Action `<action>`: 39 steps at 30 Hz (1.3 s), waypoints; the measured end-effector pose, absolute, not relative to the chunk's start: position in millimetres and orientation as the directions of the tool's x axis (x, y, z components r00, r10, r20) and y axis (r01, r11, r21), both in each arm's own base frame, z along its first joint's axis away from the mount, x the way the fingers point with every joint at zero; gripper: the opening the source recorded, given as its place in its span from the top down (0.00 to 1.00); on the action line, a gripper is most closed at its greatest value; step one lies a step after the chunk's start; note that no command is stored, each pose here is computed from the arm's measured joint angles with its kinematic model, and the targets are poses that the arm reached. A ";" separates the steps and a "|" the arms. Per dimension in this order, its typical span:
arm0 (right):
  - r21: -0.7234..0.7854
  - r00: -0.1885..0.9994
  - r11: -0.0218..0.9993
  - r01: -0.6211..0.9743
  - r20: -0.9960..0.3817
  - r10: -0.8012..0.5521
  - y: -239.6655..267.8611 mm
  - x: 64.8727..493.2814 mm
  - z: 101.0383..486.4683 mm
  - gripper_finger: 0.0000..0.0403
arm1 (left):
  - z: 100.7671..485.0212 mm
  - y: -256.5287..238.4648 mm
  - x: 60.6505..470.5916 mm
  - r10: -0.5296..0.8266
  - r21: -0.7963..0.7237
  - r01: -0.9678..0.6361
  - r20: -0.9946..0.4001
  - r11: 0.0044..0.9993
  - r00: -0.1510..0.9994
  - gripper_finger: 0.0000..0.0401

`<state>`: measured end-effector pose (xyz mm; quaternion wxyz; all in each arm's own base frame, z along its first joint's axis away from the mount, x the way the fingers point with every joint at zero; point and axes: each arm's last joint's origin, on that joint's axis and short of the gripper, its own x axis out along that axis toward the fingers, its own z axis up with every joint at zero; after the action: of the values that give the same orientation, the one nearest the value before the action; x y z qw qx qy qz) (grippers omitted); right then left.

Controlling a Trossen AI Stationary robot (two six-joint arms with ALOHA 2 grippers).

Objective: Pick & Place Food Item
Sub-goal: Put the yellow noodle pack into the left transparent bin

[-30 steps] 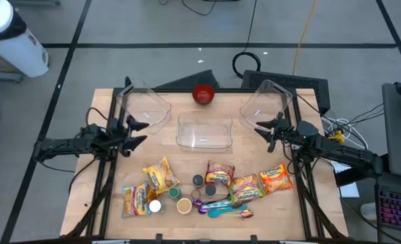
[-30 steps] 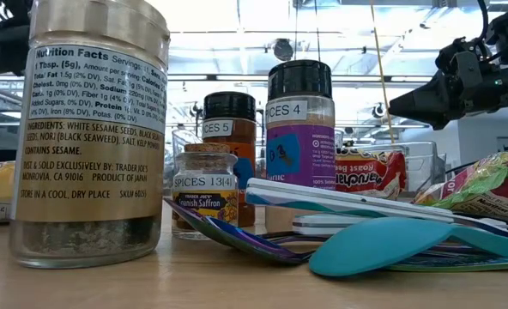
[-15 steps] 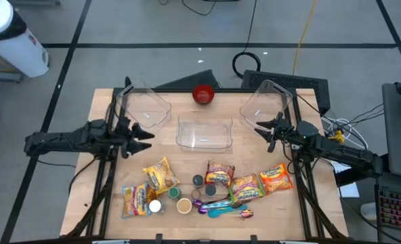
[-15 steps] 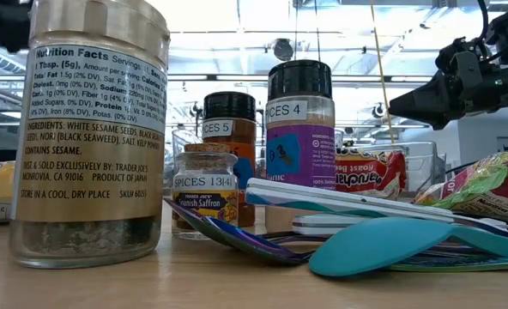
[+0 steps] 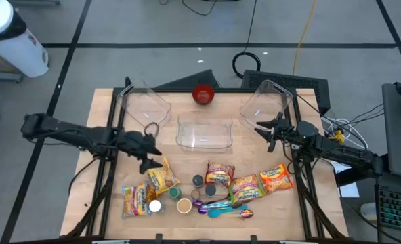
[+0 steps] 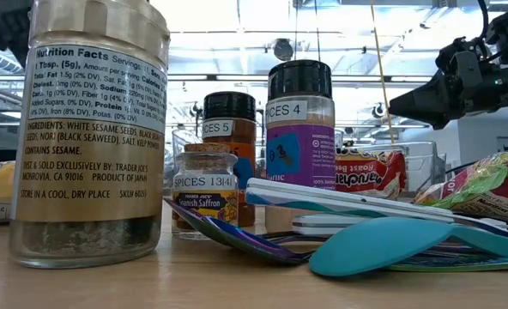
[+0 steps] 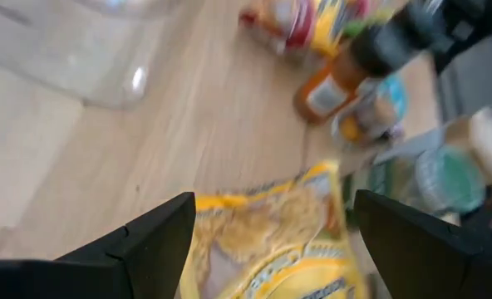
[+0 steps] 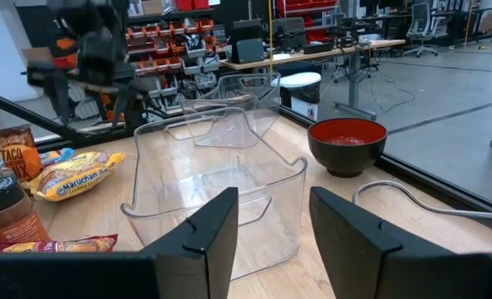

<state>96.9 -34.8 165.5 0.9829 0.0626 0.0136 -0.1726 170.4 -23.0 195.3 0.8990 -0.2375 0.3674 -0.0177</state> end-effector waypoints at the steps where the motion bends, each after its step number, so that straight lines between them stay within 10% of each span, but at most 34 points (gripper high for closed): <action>1: 0.118 0.940 0.933 0.341 -0.048 -0.338 -34.8 96.9 165.5 0.65 | 191.1 -24.6 172.8 -0.210 -0.431 -0.144 -0.672 0.891 0.710 0.16; 23: 0.118 0.940 0.933 0.340 -0.046 -0.337 -34.8 96.9 165.7 0.65 | 141.2 -27.3 199.0 -0.023 -0.248 -0.337 -0.834 0.908 0.552 0.18; 39: 0.118 0.940 0.933 0.340 -0.046 -0.337 -34.8 96.9 165.8 0.65 | 140.6 -27.5 199.1 -0.029 -0.234 -0.308 -0.835 0.922 0.549 0.70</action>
<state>96.9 -34.8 165.8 0.9830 0.0622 0.0124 -0.1721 199.1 -27.5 140.6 0.8614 -0.1800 0.4681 0.0810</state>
